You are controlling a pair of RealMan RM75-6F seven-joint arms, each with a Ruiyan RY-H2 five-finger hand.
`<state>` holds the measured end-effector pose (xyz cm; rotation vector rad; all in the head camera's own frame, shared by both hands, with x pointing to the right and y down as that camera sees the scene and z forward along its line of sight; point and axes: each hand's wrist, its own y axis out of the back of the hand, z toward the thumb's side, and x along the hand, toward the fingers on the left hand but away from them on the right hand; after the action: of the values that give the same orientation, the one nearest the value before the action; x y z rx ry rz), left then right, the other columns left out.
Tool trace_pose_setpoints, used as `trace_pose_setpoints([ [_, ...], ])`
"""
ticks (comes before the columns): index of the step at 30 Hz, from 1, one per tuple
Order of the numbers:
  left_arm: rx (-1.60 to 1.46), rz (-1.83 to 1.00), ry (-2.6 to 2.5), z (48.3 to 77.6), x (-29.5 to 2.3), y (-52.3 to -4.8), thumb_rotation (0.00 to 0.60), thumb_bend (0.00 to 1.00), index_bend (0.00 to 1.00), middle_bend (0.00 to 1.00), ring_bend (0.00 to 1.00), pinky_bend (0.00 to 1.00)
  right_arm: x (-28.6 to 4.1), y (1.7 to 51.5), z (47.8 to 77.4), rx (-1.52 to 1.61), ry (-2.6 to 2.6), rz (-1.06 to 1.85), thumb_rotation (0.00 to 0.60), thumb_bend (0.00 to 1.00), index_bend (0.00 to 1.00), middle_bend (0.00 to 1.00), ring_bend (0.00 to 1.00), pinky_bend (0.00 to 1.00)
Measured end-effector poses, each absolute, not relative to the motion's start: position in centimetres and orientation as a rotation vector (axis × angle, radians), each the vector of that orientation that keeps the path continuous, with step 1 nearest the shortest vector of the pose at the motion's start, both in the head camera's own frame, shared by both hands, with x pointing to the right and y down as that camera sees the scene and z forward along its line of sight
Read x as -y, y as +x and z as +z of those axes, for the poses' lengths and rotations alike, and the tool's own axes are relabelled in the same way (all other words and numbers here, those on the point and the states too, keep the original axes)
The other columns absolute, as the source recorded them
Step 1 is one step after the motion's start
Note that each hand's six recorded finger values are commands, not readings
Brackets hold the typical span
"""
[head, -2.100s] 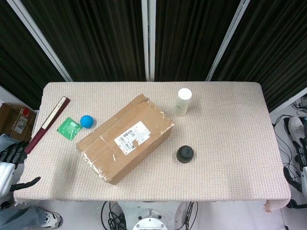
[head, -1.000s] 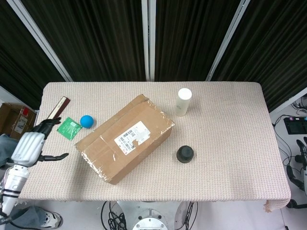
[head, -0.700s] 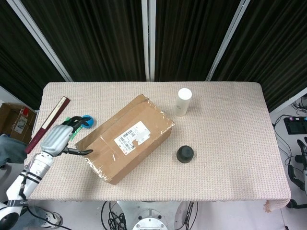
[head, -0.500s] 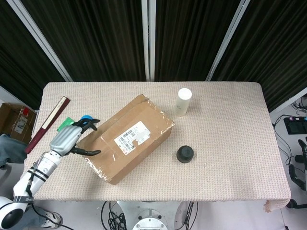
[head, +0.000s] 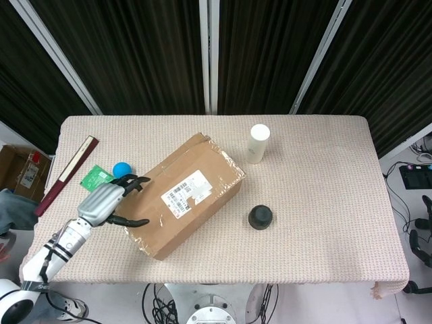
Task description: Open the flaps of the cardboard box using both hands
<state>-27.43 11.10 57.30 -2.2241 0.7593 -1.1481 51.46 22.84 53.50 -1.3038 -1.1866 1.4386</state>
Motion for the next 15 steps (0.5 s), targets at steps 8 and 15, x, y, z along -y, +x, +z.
trace_pose_setpoints([
  [8,-0.757,-0.996,-2.266,54.3,-12.0,-24.9,0.198,0.03,0.13,0.33,0.11,0.23,-22.8,51.6,53.7,1.19,-1.313,1.44,0.6,0.39,0.0,0.0,0.0,0.0],
  [15,-0.845,-0.794,-2.335,50.7,-12.2,-23.0,0.194,0.03,0.07,0.34,0.11,0.23,-22.7,51.6,53.8,1.197,-1.316,1.429,0.6,0.36,0.0,0.0,0.0,0.0],
])
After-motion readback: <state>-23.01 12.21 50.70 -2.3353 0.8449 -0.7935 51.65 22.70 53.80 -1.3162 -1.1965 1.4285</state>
